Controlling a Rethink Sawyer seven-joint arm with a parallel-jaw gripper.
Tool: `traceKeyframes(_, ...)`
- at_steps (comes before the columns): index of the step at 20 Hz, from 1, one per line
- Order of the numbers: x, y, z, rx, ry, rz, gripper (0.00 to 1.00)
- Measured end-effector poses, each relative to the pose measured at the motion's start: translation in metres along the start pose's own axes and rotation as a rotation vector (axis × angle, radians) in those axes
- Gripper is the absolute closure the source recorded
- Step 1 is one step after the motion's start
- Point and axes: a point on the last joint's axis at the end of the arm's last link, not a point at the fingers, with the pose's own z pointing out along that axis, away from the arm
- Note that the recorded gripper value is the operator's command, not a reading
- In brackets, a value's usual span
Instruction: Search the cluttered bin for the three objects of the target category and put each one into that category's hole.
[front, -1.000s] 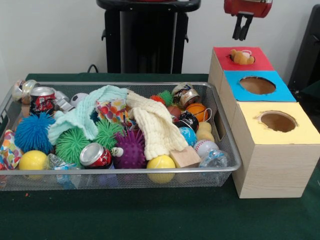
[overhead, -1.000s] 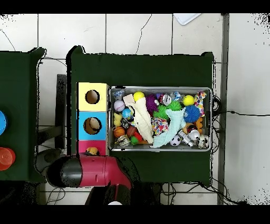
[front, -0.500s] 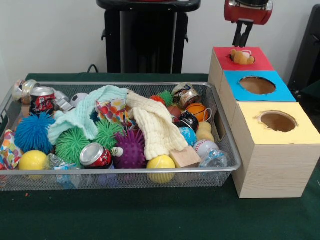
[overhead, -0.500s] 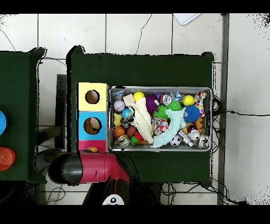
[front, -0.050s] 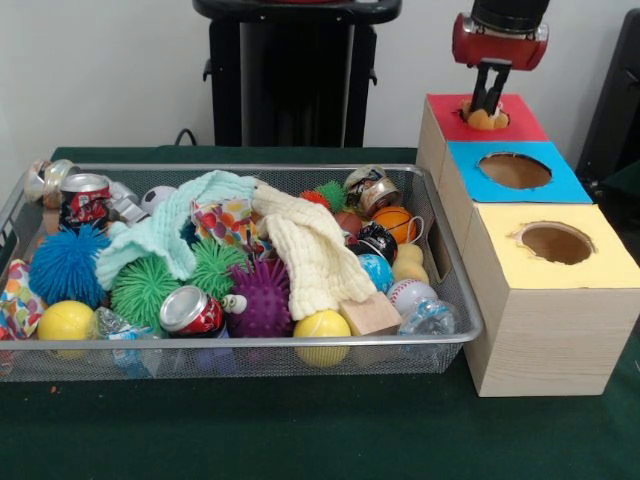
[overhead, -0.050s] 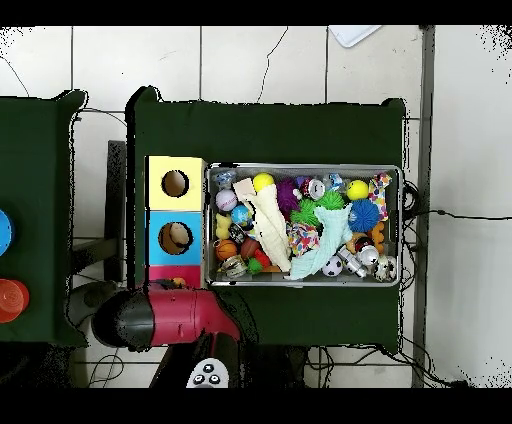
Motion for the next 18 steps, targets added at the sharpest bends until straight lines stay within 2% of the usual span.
traceKeyframes(3,0.002,0.000,0.009,0.003,0.005,-0.002,1.00)
traceKeyframes(7,0.009,0.001,0.029,0.013,0.036,-0.009,1.00)
traceKeyframes(8,0.011,0.001,0.042,0.018,0.046,-0.010,1.00)
traceKeyframes(13,0.016,0.000,0.063,0.027,0.062,-0.013,1.00)
traceKeyframes(16,0.017,0.000,0.064,0.028,0.065,-0.015,1.00)
traceKeyframes(18,0.015,0.002,0.057,0.025,0.063,-0.016,1.00)
